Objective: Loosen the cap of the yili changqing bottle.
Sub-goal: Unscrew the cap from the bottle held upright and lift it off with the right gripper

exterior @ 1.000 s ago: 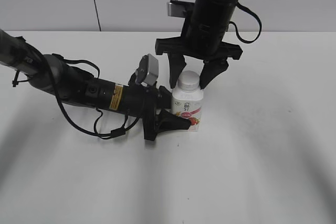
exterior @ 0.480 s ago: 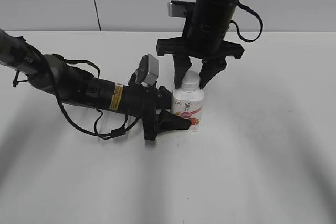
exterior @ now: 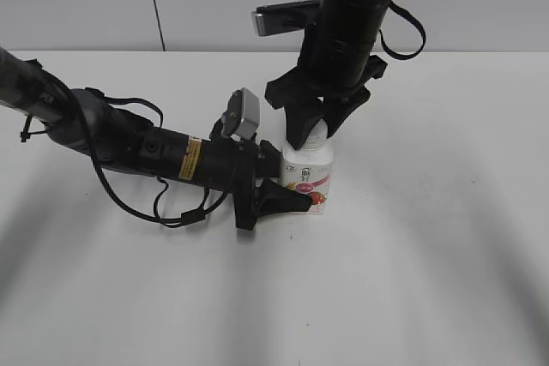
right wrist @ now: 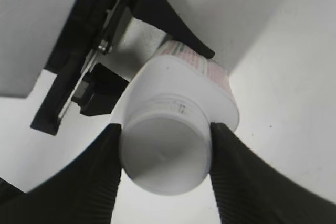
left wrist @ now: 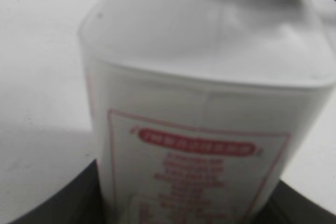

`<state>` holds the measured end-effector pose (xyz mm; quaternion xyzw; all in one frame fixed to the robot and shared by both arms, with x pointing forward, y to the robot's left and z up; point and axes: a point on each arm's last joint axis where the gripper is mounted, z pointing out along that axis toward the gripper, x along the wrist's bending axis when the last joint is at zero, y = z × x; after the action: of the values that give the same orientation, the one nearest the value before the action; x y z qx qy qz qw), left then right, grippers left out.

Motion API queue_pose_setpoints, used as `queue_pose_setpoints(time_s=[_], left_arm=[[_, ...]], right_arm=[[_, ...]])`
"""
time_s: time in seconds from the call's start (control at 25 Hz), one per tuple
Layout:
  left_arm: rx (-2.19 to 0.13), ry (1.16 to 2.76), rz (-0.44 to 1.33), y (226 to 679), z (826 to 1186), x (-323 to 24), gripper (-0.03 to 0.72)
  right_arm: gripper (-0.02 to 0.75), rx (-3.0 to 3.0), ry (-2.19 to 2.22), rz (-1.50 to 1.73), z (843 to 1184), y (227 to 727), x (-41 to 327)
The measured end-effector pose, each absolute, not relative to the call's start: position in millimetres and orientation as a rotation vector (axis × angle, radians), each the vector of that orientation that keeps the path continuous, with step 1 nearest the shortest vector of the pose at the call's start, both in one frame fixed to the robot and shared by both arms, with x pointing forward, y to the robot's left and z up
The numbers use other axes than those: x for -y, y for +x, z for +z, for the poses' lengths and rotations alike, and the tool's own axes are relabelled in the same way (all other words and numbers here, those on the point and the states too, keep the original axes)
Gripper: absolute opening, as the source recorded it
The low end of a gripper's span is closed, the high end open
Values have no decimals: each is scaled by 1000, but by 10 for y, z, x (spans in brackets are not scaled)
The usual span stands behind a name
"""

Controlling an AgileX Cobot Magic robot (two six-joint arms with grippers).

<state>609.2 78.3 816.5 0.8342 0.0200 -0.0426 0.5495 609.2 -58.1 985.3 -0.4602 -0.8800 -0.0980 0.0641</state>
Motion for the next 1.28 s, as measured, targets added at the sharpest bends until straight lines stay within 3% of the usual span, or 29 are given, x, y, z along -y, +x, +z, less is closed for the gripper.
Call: queue_pose_setpoints(time_s=[0.72, 1.28], left_arm=[[-40, 1977, -100, 6090, 8164, -783, 394], [-40, 1977, -100, 6090, 8164, -783, 394]], right_arm=[[396, 3107, 83, -368, 9859, 6097, 579], [396, 3113, 282, -372, 9859, 6100, 578]])
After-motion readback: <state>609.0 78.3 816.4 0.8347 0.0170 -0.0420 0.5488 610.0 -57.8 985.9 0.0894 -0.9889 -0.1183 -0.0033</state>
